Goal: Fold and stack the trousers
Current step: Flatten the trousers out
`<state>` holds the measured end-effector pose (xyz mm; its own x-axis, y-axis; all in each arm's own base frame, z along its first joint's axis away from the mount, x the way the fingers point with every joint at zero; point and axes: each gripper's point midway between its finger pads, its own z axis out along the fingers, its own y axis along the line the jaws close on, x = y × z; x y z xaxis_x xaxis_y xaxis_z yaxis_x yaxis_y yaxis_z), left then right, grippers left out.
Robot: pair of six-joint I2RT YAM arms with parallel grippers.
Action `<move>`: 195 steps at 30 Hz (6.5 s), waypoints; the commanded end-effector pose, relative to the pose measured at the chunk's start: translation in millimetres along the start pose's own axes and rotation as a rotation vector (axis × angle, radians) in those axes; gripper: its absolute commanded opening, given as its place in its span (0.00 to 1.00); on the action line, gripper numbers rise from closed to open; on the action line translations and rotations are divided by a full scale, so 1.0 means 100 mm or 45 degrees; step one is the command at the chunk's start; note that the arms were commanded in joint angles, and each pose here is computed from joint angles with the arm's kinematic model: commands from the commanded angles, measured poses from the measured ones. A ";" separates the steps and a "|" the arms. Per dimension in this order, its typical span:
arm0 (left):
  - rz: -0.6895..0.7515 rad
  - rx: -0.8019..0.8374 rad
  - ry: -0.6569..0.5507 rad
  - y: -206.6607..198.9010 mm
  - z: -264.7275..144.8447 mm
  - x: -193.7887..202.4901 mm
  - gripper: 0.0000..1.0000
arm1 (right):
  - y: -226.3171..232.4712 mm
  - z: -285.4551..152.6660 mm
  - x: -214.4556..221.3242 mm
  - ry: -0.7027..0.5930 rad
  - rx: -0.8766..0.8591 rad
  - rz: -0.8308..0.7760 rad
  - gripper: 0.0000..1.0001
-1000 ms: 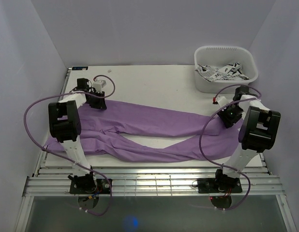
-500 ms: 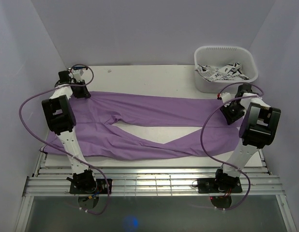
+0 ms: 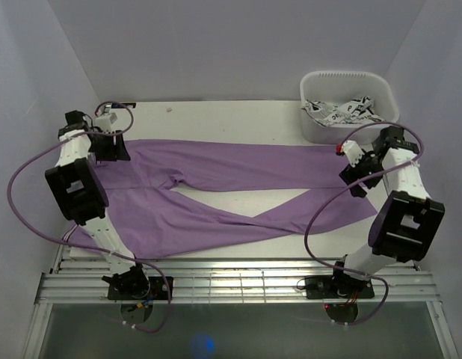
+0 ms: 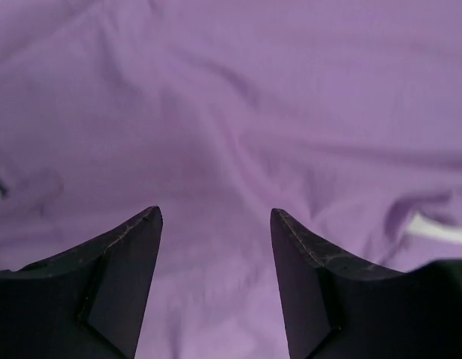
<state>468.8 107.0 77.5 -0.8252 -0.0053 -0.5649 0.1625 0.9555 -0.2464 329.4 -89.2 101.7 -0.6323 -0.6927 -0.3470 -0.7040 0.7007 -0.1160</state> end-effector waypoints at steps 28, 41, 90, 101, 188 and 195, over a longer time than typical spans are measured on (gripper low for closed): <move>-0.127 0.108 0.177 0.17 -1.02 1.57 0.60 | 0.54 0.13 0.71 0.063 0.021 -0.761 0.08; -0.022 0.041 0.122 0.22 -1.03 1.57 0.45 | 0.81 -0.84 0.61 0.096 -0.027 -0.705 0.08; 0.074 0.039 0.056 0.12 -1.03 1.70 0.57 | 1.10 -1.06 0.93 0.222 0.021 -0.914 0.08; -0.015 -0.141 0.022 0.76 -0.61 1.15 0.11 | 0.44 -0.76 0.90 0.297 -0.126 -0.689 0.08; 0.132 0.025 0.289 0.40 -0.99 1.48 0.44 | 0.85 -0.34 1.80 0.531 -0.292 -0.843 0.48; 0.212 0.058 0.316 0.03 -1.38 1.59 0.62 | 0.29 -0.50 1.21 0.279 -0.008 -0.723 0.90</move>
<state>272.9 159.6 74.5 -0.9222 0.1648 -0.3498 0.2537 0.9405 -0.2258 166.1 -156.7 67.0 -0.1844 -0.9822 0.0359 -0.9813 0.1820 -0.0621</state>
